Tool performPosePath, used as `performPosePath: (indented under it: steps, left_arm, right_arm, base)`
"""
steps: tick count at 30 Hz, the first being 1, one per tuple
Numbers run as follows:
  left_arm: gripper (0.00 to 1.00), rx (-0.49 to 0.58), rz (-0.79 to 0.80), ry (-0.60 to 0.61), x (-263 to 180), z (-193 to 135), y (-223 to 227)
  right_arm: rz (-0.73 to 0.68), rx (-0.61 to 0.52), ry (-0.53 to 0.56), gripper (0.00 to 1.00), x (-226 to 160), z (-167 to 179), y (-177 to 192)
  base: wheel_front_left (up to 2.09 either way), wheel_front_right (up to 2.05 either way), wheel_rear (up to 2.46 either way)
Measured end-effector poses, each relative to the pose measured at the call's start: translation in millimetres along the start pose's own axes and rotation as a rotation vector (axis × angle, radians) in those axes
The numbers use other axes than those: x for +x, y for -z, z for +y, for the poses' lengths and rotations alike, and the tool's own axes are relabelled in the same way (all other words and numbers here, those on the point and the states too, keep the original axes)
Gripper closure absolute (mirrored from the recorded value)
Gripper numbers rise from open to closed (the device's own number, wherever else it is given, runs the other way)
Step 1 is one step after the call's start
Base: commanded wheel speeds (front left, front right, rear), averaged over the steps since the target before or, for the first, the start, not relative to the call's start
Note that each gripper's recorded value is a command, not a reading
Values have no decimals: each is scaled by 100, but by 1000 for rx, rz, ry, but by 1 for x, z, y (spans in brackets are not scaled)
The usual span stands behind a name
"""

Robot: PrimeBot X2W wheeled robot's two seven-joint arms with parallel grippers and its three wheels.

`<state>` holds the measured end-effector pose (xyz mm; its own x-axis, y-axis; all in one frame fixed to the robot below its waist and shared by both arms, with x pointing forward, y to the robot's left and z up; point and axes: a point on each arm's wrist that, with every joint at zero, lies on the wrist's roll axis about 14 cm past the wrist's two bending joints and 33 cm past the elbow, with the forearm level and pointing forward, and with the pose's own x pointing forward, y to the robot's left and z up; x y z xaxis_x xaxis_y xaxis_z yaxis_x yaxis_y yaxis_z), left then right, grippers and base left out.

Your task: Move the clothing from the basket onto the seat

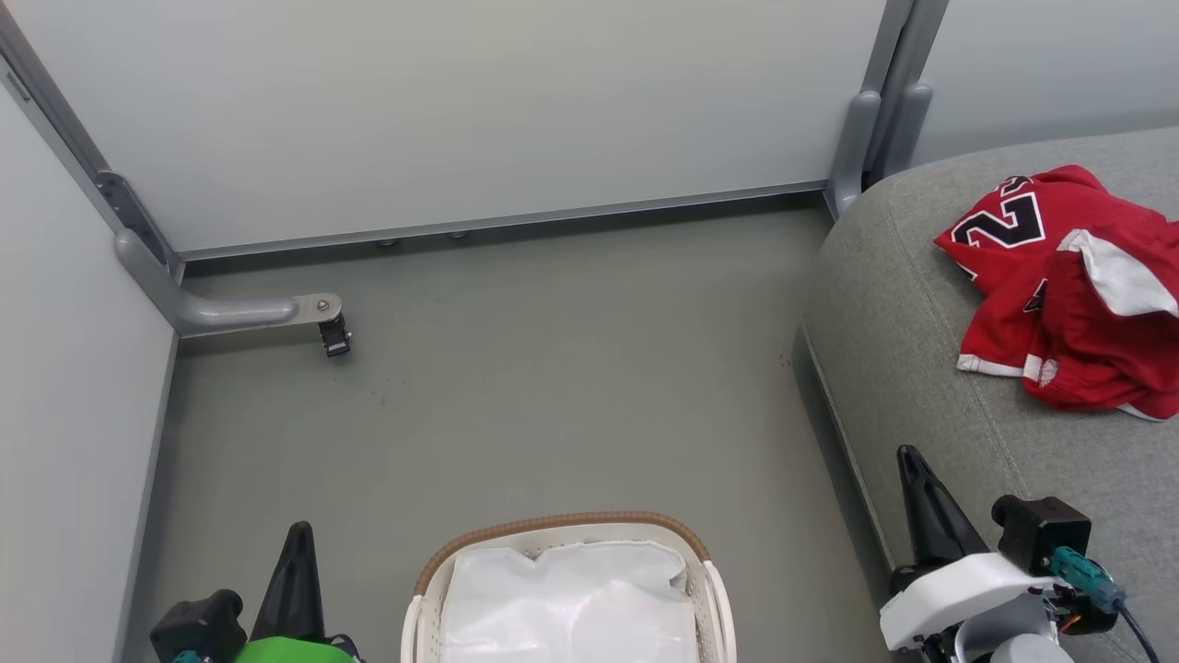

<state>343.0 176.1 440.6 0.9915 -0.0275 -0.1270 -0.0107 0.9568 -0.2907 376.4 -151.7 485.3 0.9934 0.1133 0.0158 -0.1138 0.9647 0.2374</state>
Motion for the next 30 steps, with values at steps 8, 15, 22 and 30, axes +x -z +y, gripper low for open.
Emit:
performPosePath:
  steps: [8,15,22,30]
  left_arm:
    - [100,-137,7,-36,1,6,-1]
    - [100,-248,2,-56,4,10,-5]
    - [100,-356,-1,-72,7,13,-9]
    - [100,-464,-11,-77,11,14,-14]
  right_arm:
    - [8,146,46,100,0,-9,0]
    - [13,262,76,100,0,-15,0]
    - [15,369,101,100,0,-21,0]
    - [14,485,123,100,0,-26,-1]
  base:
    - [0,0,0]
    - [0,0,0]
    - [0,0,0]
    - [0,0,0]
